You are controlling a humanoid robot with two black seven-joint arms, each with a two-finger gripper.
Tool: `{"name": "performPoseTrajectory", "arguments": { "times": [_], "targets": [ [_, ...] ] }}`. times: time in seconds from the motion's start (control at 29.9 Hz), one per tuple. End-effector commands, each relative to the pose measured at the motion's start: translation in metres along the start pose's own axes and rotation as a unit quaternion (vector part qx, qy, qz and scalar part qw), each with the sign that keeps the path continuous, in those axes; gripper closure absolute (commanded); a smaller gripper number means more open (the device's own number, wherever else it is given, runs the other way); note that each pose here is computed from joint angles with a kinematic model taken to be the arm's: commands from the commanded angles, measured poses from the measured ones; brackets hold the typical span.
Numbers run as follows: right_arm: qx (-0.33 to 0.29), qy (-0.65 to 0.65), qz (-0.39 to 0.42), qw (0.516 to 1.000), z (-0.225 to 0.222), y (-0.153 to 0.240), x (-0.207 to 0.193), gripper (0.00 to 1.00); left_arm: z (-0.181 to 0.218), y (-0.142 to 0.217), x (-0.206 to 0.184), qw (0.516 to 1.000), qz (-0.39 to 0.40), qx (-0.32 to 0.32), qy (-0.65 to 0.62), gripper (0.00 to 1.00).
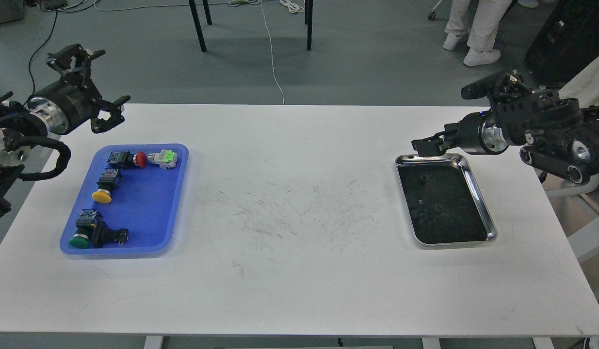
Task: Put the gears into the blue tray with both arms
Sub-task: 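Lower the right gripper into the steel tray toward the small black part, then close the right gripper on the small black part in the steel tray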
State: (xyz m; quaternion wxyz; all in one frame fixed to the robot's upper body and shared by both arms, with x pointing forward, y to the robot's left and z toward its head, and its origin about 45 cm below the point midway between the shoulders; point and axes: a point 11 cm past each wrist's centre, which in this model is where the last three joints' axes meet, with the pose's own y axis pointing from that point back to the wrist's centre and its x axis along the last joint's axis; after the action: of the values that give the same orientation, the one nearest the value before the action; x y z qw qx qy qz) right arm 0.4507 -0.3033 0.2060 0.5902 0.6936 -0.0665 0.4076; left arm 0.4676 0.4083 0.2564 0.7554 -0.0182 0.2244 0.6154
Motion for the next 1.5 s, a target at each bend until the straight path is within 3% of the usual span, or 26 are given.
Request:
{"name": "performPoseTrajectory", "arguments": {
  "times": [0.0, 0.53, 1.14, 1.47],
  "targets": [
    [0.006, 0.005, -0.009, 1.0, -0.005, -0.008, -0.008, 0.07, -0.001, 0.0, 0.001, 1.0, 0.001, 0.0, 0.001, 0.01],
    [0.0, -0.015, -0.037, 0.999, 0.008, -0.018, -0.051, 0.17, -0.008, 0.001, 0.002, 1.0, 0.003, 0.005, 0.003, 0.01],
    [-0.015, -0.012, -0.039, 0.999, 0.013, -0.028, -0.061, 0.23, -0.015, 0.003, 0.006, 1.0, 0.006, 0.011, 0.005, 0.01],
    [-0.015, -0.012, -0.042, 0.999, 0.012, -0.03, -0.066, 0.37, -0.017, 0.004, 0.008, 1.0, 0.007, 0.013, 0.006, 0.01]
  ]
}}
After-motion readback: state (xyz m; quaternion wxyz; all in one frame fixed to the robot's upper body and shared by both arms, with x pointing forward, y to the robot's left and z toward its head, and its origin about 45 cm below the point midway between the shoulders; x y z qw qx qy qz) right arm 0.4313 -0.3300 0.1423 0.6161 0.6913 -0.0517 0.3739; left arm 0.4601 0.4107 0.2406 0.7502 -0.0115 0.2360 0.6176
